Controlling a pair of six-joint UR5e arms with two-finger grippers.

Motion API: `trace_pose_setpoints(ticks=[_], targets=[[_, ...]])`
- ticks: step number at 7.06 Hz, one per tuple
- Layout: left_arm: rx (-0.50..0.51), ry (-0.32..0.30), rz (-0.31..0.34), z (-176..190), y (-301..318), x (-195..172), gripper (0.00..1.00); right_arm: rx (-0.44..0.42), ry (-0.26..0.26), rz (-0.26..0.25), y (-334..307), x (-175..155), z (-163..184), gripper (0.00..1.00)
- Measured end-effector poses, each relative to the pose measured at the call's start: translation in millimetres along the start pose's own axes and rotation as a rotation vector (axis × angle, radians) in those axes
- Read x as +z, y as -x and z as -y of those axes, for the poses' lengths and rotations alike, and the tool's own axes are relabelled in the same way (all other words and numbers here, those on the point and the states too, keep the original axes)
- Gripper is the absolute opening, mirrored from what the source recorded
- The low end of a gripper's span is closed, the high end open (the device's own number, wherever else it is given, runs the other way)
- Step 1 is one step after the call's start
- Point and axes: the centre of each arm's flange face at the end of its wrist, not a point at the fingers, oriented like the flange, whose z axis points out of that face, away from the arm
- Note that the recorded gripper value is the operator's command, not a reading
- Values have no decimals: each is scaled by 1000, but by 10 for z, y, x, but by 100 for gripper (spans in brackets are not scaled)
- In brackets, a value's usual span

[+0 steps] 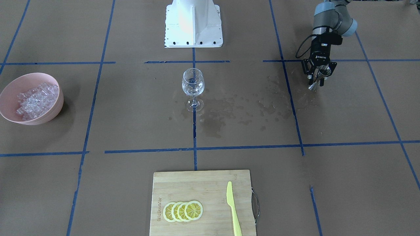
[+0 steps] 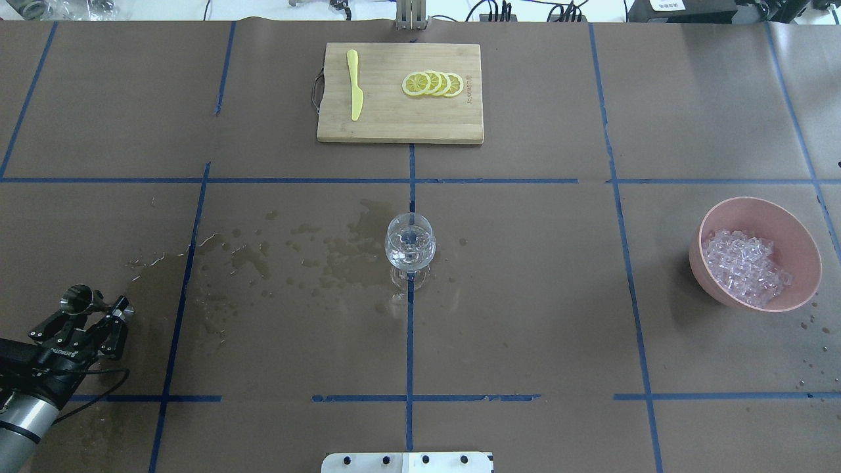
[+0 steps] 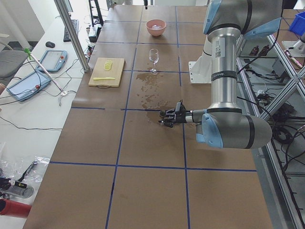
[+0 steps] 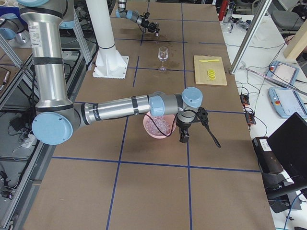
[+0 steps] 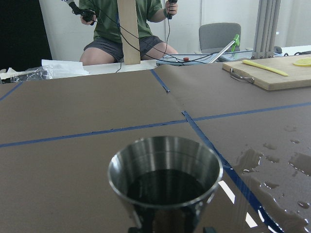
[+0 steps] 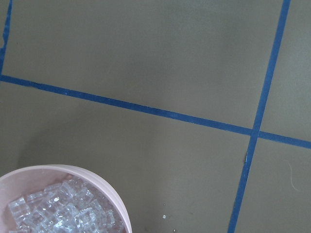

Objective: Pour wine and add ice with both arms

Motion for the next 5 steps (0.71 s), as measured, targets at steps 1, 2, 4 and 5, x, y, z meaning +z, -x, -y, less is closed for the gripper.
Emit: trace_pose_setpoints(ticks=[1,2,4,5], targets=[[-11,-20,4,30,10,-5,54,0,0,0,0,0,0,100],[-17,-35,8,43,23,-7,49,0,0,0,-1,1,0,100],[-4,-37,14,-6,71,-3,47,2,1,0,-7,7,-1,100],[2,-32,11,-37,73,-11,45,3,2,0,-10,9,-1,100]])
